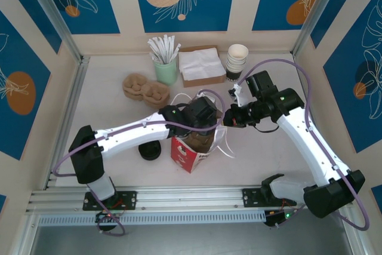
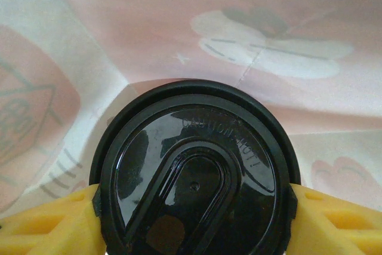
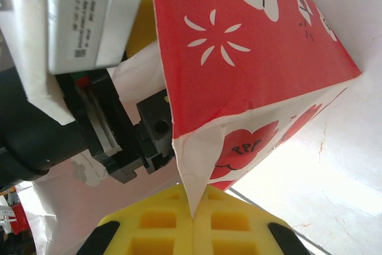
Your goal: Pack the takeout coffee
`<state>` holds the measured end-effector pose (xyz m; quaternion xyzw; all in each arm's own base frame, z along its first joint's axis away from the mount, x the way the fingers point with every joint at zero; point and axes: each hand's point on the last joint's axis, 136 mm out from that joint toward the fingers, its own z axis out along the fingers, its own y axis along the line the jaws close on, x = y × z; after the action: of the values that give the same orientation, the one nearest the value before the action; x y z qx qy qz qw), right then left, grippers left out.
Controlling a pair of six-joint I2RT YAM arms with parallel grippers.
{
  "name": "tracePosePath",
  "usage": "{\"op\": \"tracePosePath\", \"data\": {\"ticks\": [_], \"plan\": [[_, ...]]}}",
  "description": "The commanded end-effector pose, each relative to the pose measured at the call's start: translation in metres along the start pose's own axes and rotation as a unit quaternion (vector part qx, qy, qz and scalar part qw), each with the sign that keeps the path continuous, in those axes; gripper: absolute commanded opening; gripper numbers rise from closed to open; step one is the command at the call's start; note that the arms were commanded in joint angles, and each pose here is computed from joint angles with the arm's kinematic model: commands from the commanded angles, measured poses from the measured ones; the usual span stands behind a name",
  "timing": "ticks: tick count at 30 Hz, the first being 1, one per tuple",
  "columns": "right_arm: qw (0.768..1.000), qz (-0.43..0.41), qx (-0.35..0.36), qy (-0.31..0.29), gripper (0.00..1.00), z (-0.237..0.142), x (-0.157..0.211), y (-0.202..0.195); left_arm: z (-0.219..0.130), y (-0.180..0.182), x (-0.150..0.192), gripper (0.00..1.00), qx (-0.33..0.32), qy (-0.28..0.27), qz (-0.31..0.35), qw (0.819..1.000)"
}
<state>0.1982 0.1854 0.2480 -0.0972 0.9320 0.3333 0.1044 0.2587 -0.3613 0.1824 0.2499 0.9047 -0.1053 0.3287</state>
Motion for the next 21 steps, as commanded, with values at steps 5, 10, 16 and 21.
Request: {"op": "tracePosePath", "data": {"ticks": [5, 10, 16, 21], "plan": [[0.999, -0.03, 0.003, -0.018, 0.07, -0.002, 0.0, 0.0, -0.016, -0.012, -0.008, 0.69, 0.041, -0.05, 0.037, 0.997], [0.998, -0.048, -0.005, -0.03, 0.07, 0.002, -0.006, 0.001, -0.022, -0.016, -0.011, 0.69, 0.057, -0.061, 0.052, 0.995], [0.996, -0.084, -0.011, -0.031, 0.07, 0.006, -0.003, 0.0, -0.035, -0.02, -0.005, 0.7, 0.084, -0.045, 0.055, 0.994], [0.992, -0.12, -0.036, -0.029, 0.07, 0.003, 0.004, 0.007, -0.046, -0.02, 0.003, 0.69, 0.099, -0.029, 0.072, 0.992]]}}
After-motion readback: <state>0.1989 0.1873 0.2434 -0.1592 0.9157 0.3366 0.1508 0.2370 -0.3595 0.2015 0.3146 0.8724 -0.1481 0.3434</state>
